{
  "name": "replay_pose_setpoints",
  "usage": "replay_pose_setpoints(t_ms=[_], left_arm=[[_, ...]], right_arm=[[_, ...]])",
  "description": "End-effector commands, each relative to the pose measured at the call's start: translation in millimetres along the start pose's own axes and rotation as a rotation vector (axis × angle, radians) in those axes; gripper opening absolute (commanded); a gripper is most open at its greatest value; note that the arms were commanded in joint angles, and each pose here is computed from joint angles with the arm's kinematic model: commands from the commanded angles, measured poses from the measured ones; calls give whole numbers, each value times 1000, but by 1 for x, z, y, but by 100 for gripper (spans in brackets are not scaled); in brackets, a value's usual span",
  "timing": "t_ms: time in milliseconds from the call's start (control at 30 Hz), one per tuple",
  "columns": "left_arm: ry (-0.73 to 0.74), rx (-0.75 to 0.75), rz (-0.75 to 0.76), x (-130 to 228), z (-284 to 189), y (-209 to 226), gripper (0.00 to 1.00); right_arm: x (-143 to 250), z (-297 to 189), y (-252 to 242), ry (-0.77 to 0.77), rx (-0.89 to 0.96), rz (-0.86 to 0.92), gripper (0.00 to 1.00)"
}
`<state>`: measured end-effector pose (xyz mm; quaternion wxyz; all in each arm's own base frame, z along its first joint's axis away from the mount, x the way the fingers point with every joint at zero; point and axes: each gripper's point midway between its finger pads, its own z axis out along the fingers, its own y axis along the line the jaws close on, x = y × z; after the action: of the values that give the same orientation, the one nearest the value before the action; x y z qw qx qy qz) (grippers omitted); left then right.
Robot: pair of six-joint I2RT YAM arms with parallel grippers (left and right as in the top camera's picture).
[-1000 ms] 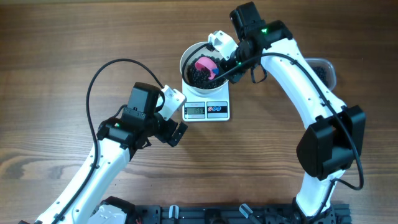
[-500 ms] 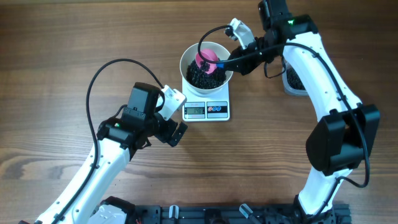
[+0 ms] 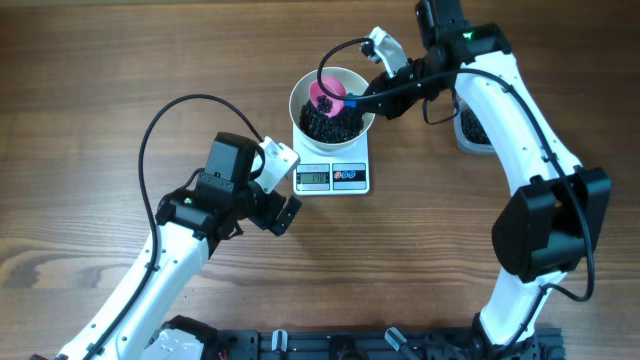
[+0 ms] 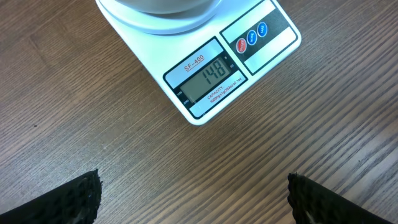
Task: Scoop item into bowl and weigh 150g on scale
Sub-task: 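Lower the scoop into the bowl and shake out more beans, then hold the scoop over the bowl and tip remaining beans until 150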
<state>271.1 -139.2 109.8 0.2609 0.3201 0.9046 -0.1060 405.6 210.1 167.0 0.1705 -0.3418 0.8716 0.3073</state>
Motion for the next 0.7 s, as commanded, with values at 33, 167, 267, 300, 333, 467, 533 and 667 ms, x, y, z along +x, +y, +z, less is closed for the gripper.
replay_pose_setpoints(t_ms=[33,167,267,300,333,467,533,667], left_arm=[[9,-2,-1,3,2,2,100],[9,-2,-1,3,2,2,100],[9,-2,-1,3,2,2,100],[9,-2,-1,3,2,2,100],[9,-2,-1,3,2,2,100],[9,-2,-1,3,2,2,100],[9,-2,-1,3,2,2,100],[9,-2,-1,3,2,2,100]], right_arm=[[-13,-13,-8,-25,73,-27,4],[-13,-19,-14,-17,131,-37,4],[-10,-21,-21,-1,175,-39,4],[-10,-21,-21,-1,177,-40,4],[-10,-21,-22,0,180,-45,4],[-12,-23,-20,7,215,-86,4],[-13,-23,-19,18,246,-101,4],[-14,-19,-14,33,257,-150,4]])
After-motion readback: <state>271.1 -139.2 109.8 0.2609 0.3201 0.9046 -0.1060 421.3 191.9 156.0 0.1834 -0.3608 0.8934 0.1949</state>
